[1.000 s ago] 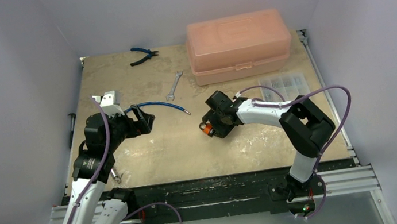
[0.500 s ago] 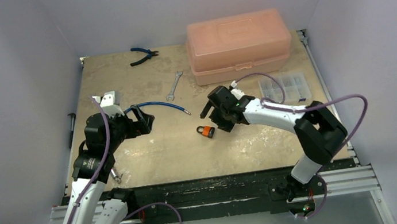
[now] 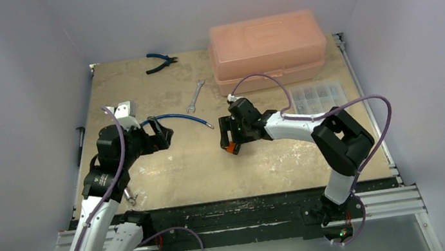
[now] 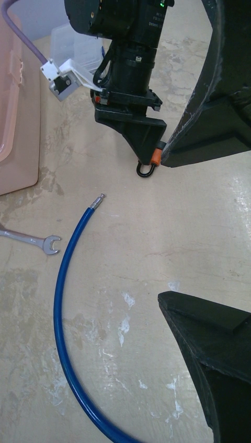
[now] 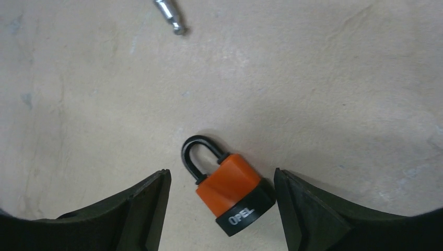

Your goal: Unlock with the key

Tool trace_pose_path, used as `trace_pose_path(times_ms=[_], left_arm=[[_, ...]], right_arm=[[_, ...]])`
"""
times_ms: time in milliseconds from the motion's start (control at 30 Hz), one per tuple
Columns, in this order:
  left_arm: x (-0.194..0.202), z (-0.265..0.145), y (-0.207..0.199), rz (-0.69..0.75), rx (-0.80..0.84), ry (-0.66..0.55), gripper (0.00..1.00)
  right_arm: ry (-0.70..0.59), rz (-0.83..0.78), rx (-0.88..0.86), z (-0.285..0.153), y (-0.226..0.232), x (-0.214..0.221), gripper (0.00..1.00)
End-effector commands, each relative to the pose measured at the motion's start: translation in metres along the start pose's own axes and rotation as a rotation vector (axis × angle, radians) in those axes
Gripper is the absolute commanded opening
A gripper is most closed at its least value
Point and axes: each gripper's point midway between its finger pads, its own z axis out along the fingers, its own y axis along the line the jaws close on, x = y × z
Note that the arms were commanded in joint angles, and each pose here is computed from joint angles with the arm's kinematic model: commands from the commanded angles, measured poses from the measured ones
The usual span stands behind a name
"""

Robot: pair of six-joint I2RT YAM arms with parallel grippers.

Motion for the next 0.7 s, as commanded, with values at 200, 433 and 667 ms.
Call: trace_pose_path(times_ms=[200,433,667], left_arm=[[-0.013,0.0,-0.002,0.016,-0.005,-0.035,0.96],[-0.013,0.0,-0.001,0.014,-0.009,-0.036,0.96],[-0.013,0.0,-0.001,0.014,-0.009,-0.036,0.96]], right_arm=[[0.007,-0.036,-0.249,-0.019,0.039,0.008,0.79],[0.038,0.044,-0.315,-0.028,0.048,0.024,0.81],[0.033,0.079,-0.187,-0.026,0.036,0.023,0.86]])
